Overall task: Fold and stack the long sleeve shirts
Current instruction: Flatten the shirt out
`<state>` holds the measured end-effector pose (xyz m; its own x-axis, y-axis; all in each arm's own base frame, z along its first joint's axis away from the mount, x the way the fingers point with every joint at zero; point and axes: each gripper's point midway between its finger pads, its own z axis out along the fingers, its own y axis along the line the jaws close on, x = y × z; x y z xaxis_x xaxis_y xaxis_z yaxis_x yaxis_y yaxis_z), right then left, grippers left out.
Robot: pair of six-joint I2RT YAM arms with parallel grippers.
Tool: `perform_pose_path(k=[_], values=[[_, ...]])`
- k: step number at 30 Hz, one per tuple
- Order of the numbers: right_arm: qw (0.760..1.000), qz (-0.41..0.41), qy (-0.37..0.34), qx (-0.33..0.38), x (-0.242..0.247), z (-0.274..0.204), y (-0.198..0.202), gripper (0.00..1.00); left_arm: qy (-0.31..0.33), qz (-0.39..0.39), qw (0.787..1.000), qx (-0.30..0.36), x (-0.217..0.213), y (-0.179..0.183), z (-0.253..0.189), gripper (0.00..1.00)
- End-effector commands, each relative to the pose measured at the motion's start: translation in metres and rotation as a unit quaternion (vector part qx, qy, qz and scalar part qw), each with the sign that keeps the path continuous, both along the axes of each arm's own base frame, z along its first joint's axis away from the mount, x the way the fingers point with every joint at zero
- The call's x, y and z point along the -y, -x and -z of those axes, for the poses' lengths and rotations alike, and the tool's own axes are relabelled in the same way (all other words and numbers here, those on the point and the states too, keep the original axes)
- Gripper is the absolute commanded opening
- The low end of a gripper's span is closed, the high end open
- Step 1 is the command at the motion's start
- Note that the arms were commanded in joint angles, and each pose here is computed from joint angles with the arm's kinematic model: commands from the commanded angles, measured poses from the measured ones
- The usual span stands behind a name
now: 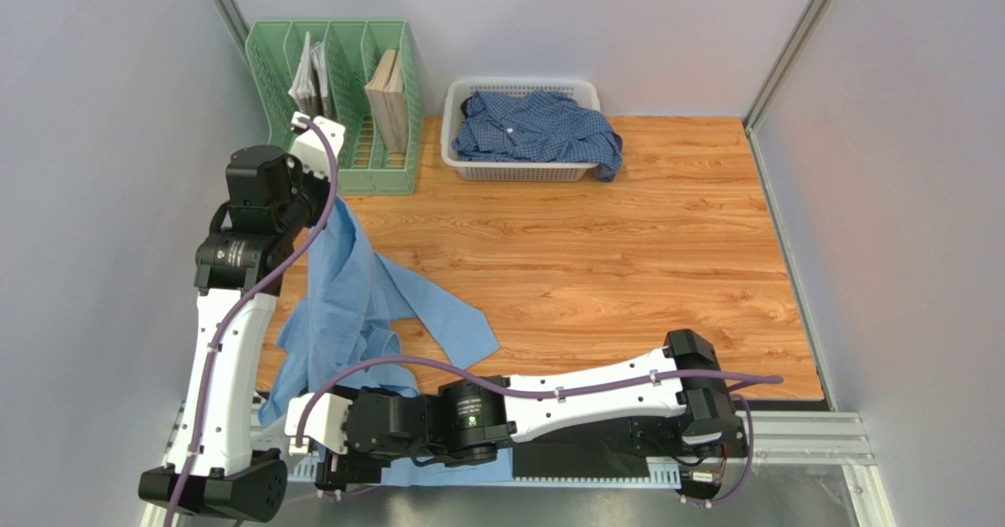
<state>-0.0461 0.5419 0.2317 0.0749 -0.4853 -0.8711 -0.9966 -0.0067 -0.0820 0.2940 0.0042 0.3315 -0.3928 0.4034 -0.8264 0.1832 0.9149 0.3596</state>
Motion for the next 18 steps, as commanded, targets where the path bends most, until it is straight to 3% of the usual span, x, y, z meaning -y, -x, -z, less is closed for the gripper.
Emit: perform_pose_path(k=[1, 6, 9, 12, 14, 15, 16, 18], values=[[0.997, 0.047, -0.060, 0.001, -0.019, -0.035, -0.015, 0.63, 0.021, -0.003, 1.000, 0.019, 0.002, 0.002, -0.012, 0.00], [0.997, 0.046, -0.064, -0.009, -0.022, -0.038, -0.013, 0.68, 0.018, -0.004, 1.000, 0.018, 0.001, 0.001, -0.011, 0.00], [0.996, 0.062, -0.061, -0.017, -0.023, -0.033, -0.018, 0.66, 0.019, -0.004, 1.000, 0.017, 0.002, 0.001, -0.009, 0.00], [0.995, 0.083, -0.057, -0.025, -0.022, -0.028, -0.033, 0.54, 0.018, -0.004, 1.000, 0.018, 0.001, 0.001, -0.010, 0.00], [0.993, 0.094, -0.061, -0.031, -0.019, -0.031, -0.043, 0.33, 0.019, -0.003, 1.000, 0.016, 0.002, 0.001, -0.008, 0.00], [0.992, 0.103, -0.062, -0.032, -0.018, -0.033, -0.056, 0.15, 0.020, -0.003, 1.000, 0.017, 0.002, 0.002, -0.009, 0.00], [0.992, 0.109, -0.062, -0.031, -0.015, -0.034, -0.063, 0.03, 0.019, -0.003, 1.000, 0.015, 0.002, 0.002, -0.007, 0.00], [0.990, 0.122, -0.072, -0.025, -0.002, -0.049, -0.087, 0.00, 0.017, -0.001, 1.000, 0.013, 0.002, 0.003, -0.006, 0.00]])
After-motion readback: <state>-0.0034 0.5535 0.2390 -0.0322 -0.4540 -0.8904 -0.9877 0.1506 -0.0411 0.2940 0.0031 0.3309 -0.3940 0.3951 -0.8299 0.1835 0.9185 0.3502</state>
